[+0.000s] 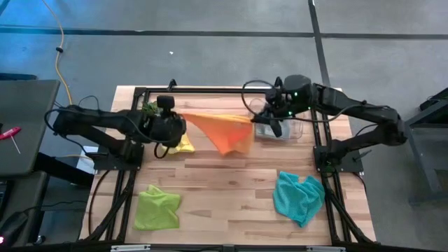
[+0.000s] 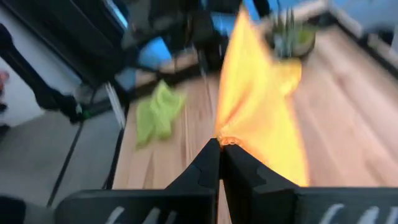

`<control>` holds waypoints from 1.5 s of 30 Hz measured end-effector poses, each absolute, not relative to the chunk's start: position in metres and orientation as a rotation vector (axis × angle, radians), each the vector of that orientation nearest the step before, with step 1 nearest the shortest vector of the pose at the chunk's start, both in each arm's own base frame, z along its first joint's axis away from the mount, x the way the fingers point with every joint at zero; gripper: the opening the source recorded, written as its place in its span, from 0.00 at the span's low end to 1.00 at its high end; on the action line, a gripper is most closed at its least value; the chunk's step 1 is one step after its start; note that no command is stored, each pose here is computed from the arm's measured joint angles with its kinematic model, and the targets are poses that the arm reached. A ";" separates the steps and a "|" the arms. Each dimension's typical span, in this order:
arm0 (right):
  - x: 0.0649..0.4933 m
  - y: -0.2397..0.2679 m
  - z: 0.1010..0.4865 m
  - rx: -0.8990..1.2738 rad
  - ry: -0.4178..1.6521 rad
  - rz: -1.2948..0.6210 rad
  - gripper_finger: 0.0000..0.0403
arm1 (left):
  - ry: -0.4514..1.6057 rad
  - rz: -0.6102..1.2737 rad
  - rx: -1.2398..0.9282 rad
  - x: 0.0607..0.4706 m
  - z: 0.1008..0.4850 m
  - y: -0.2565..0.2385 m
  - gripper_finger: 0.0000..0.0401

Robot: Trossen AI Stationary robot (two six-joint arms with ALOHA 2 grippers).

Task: Fold microfiber towels
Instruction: Fold the orange microfiber towel

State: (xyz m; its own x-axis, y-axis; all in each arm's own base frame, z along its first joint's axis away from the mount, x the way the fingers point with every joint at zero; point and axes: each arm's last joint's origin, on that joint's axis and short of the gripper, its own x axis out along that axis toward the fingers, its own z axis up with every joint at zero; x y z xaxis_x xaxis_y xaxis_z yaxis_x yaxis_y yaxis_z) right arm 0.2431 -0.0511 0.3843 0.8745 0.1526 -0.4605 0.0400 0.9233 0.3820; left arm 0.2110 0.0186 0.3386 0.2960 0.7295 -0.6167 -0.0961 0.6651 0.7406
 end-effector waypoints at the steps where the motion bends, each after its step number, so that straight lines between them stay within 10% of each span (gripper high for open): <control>1: 0.242 -0.046 0.381 0.403 0.544 0.056 0.00 | 1.146 0.591 0.666 0.210 0.340 0.019 0.00; 13: 0.259 0.014 0.342 0.385 0.900 0.110 0.00 | 1.095 0.267 0.569 0.212 0.334 -0.031 0.00; 36: 0.228 -0.058 0.450 0.113 0.501 -0.102 0.00 | 1.161 0.674 0.992 0.190 0.423 0.042 0.00; 45: 0.241 -0.045 0.395 0.231 0.708 -0.068 0.00 | 1.100 0.565 0.836 0.196 0.409 0.038 0.00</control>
